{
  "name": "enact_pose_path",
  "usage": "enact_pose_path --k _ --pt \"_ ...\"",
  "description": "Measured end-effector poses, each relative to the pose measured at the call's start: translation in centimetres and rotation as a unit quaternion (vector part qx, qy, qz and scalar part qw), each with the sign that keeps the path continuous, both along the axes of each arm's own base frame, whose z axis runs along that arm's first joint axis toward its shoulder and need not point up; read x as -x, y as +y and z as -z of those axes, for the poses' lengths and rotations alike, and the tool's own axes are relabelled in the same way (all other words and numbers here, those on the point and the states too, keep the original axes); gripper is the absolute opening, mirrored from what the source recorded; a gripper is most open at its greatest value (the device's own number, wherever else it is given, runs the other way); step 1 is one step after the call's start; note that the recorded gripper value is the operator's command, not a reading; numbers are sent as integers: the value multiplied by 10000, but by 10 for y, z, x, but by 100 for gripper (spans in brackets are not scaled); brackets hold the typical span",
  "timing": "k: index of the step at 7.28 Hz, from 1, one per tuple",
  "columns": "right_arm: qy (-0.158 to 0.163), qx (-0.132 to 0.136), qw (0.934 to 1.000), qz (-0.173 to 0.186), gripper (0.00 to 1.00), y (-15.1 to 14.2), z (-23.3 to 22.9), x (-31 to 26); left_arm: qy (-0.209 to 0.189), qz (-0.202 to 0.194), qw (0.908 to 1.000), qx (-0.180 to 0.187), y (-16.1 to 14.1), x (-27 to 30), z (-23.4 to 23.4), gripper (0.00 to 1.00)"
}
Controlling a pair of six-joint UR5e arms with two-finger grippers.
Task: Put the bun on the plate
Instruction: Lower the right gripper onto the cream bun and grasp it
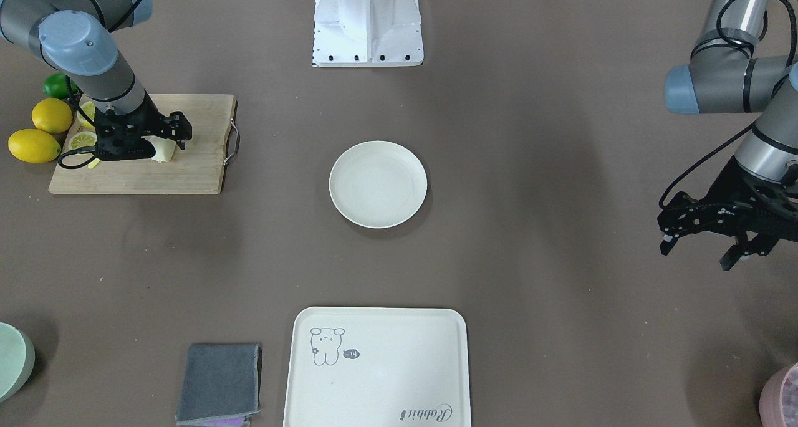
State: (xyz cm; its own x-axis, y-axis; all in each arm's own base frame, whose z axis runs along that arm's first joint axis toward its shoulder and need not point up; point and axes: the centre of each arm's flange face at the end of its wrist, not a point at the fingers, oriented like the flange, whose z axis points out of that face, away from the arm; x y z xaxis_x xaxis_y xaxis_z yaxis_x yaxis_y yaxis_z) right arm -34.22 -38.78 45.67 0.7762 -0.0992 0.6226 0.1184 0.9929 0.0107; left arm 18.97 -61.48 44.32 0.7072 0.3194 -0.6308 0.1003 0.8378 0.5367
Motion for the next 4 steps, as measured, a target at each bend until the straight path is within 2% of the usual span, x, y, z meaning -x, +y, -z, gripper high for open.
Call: enact_pose_path --k 1,4 --pt "29 42 10000 -73 0 0 -2 -1 -9 45 10000 25 -1 4 -4 98" --pt "63 316 9975 -631 0 -3 5 1 78 222 9995 209 -1 10 -8 98"
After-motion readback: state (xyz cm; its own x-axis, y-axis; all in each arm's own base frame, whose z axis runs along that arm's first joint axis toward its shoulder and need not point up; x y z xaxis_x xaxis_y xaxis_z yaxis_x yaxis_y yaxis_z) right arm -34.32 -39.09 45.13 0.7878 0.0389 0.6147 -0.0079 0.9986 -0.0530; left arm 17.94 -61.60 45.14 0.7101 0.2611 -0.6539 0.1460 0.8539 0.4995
